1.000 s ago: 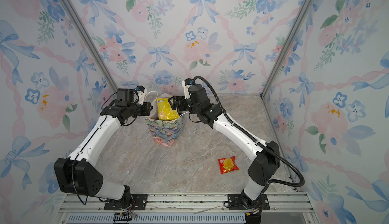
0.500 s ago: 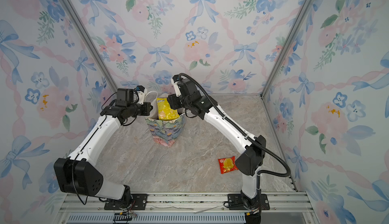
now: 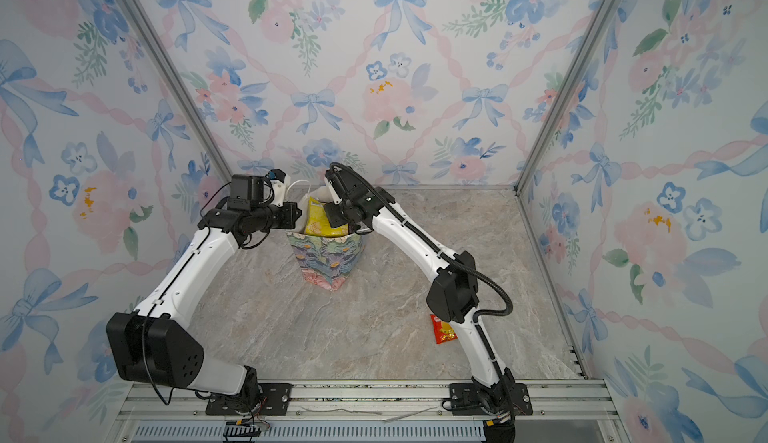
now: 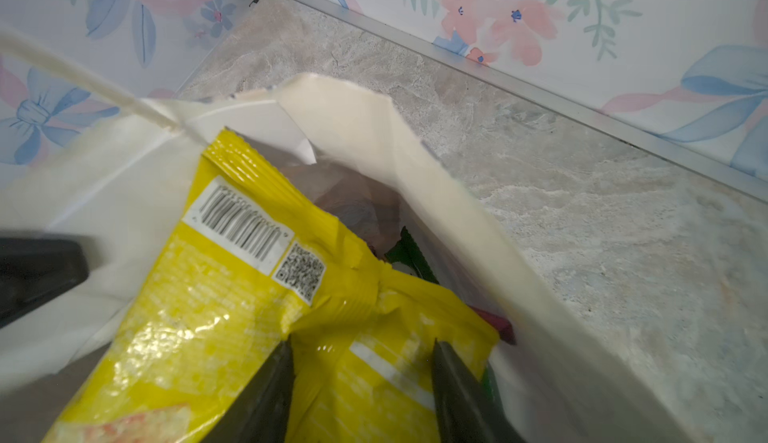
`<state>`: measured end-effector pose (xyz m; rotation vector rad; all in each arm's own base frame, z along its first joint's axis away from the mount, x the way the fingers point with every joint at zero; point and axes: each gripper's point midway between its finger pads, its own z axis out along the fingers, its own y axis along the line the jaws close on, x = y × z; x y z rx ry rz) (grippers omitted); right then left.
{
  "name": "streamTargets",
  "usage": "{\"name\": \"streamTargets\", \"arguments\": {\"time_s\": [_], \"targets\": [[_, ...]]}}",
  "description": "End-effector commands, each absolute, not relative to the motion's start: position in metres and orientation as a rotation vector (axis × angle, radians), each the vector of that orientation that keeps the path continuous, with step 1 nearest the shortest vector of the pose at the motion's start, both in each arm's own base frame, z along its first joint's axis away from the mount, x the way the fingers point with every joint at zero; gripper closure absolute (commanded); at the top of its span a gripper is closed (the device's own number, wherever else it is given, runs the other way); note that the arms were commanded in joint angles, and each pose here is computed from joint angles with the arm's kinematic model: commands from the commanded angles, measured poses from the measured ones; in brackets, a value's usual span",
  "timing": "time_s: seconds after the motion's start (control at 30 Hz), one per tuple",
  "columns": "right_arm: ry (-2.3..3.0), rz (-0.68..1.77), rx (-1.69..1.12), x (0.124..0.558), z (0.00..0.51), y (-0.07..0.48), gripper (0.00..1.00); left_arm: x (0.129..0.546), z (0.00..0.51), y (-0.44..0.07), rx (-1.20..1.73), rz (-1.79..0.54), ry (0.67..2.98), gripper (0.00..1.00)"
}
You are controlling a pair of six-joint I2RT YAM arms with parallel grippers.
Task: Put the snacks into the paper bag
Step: 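Lower the yellow packet into the bag and open the right gripper, then move the right gripper out of the bag down to the small red packet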
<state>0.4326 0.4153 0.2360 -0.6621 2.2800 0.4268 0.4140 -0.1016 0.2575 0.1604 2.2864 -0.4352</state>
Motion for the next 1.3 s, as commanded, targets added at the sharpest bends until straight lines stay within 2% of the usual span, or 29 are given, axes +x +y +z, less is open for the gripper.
{"name": "streamTargets", "arguments": {"time_s": [0.0, 0.13, 0.4, 0.57, 0.67, 0.8, 0.93, 1.13, 1.27], "targets": [[2.321, 0.362, -0.686, 0.426, 0.227, 0.410, 0.42, 0.407, 0.247, -0.097, 0.170, -0.418, 2.324, 1.00], [2.236, 0.441, -0.670, 0.420, 0.269, 0.411, 0.36, 0.407, 0.247, -0.096, 0.169, -0.416, 2.325, 1.00], [2.015, 0.600, -0.619, 0.398, 0.372, 0.400, 0.14, 0.407, 0.246, -0.096, 0.167, -0.413, 2.326, 1.00], [1.936, 0.635, -0.556, 0.387, 0.401, 0.376, 0.00, 0.407, 0.247, -0.096, 0.167, -0.414, 2.324, 1.00], [1.942, 0.587, -0.484, 0.387, 0.400, 0.343, 0.03, 0.407, 0.247, -0.096, 0.167, -0.414, 2.325, 1.00], [2.011, 0.506, -0.332, 0.384, 0.369, 0.279, 0.03, 0.407, 0.247, -0.096, 0.167, -0.416, 2.325, 1.00], [2.166, 0.350, -0.178, 0.367, 0.302, 0.206, 0.04, 0.408, 0.246, -0.095, 0.165, -0.411, 2.328, 1.00], [2.433, 0.187, 0.064, 0.312, 0.189, 0.125, 0.04, 0.408, 0.244, -0.096, 0.162, -0.414, 2.333, 1.00], [2.553, 0.129, 0.169, 0.272, 0.137, 0.099, 0.04, 0.409, 0.242, -0.097, 0.163, -0.418, 2.339, 1.00]]}}
